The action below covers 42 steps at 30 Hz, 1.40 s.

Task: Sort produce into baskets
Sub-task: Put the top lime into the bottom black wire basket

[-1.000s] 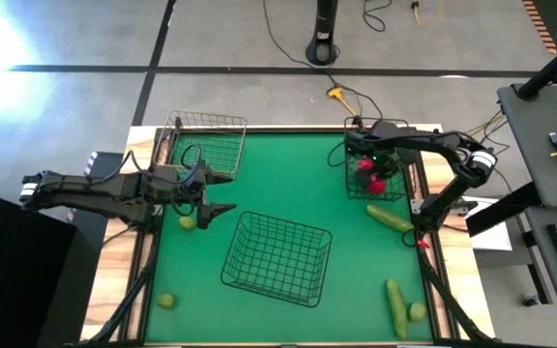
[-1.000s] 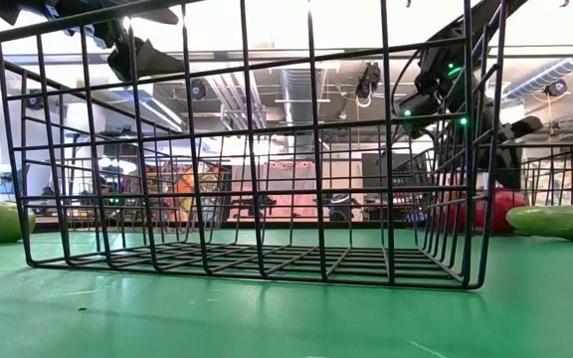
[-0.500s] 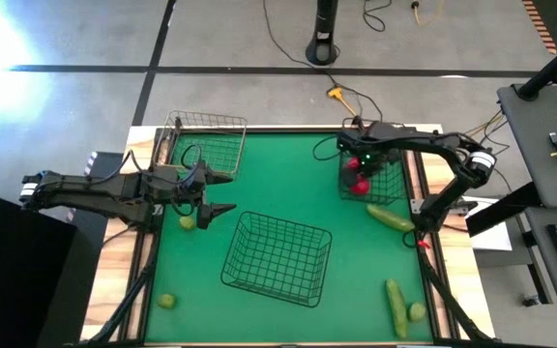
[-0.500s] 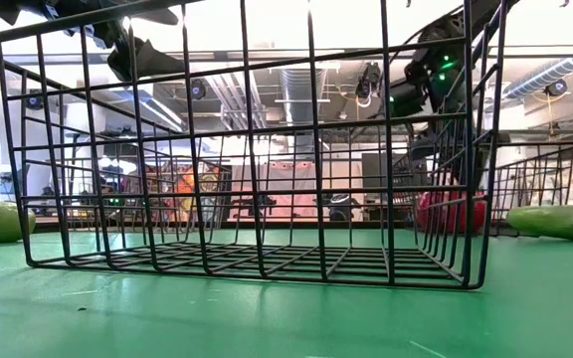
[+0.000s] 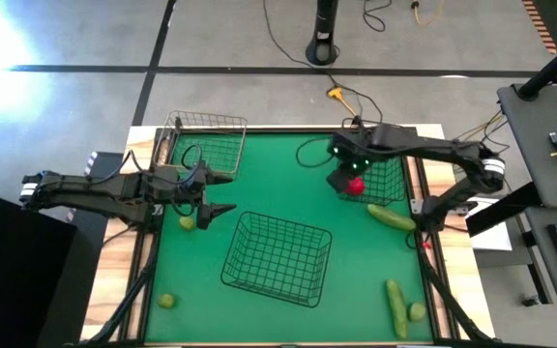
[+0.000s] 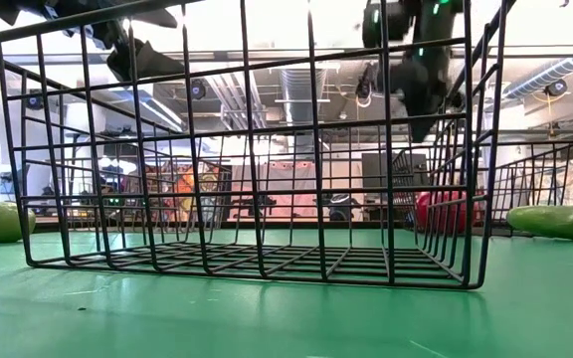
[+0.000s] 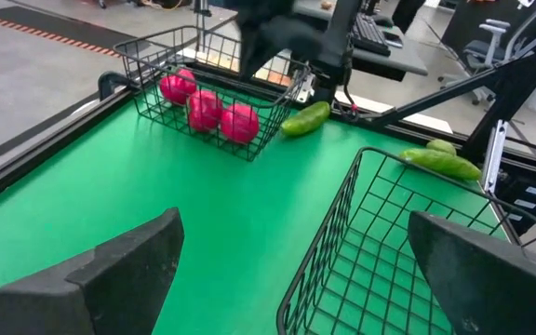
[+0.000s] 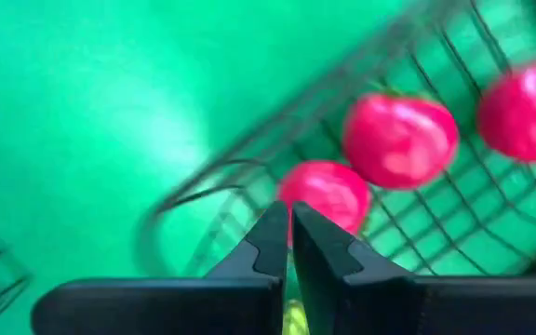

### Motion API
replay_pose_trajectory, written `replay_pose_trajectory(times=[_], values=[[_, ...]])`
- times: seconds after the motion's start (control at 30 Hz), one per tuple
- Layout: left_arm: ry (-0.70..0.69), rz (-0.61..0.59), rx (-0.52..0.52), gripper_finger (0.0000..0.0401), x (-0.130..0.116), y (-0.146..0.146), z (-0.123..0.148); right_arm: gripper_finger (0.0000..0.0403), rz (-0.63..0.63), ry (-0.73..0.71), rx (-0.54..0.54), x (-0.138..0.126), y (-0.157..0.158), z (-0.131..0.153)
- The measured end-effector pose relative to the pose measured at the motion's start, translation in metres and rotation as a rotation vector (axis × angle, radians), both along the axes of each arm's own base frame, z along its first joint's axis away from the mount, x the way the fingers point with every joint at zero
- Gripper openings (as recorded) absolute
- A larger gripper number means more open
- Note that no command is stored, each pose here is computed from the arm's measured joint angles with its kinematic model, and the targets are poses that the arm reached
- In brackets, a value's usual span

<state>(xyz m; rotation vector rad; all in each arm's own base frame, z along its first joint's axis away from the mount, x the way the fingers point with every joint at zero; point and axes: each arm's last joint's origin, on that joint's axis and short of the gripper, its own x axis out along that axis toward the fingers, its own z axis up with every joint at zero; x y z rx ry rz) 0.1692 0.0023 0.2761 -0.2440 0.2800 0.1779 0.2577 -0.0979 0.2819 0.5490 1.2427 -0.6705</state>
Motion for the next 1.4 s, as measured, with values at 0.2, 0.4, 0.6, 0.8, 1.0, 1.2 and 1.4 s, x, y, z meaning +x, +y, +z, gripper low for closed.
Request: replay_pose_trajectory(times=[0.2, 0.4, 0.6, 0.8, 1.0, 1.2, 1.4], values=[[0.003, -0.001, 0.000, 0.0396, 0.000, 0.000, 0.000, 0.0012, 0.254, -0.177, -0.058, 0.010, 0.068, 0.026], [0.214, 0.040, -0.095, 0.0396, -0.011, 0.000, -0.004, 0.0013, 0.435, -0.316, -0.043, 0.017, 0.126, 0.034], [0.560, 0.227, -0.297, 0.0396, -0.038, 0.000, -0.003, 0.0013, 0.542, -0.357, -0.053, 0.023, 0.148, 0.033], [0.812, 0.363, -0.520, 0.0394, -0.057, -0.005, -0.029, 0.0013, 0.548, -0.324, -0.147, 0.030, 0.146, 0.025], [0.867, 0.382, -0.605, 0.0387, -0.045, -0.008, -0.048, 0.0013, 0.609, -0.269, -0.217, 0.038, 0.146, 0.016], [0.993, 0.430, -0.563, 0.0387, -0.029, -0.008, -0.071, 0.0013, 0.636, -0.234, -0.222, 0.044, 0.148, 0.006], [1.115, 0.508, -0.511, 0.0387, -0.016, -0.006, -0.087, 0.0013, 0.640, -0.216, -0.221, 0.050, 0.148, -0.001]])
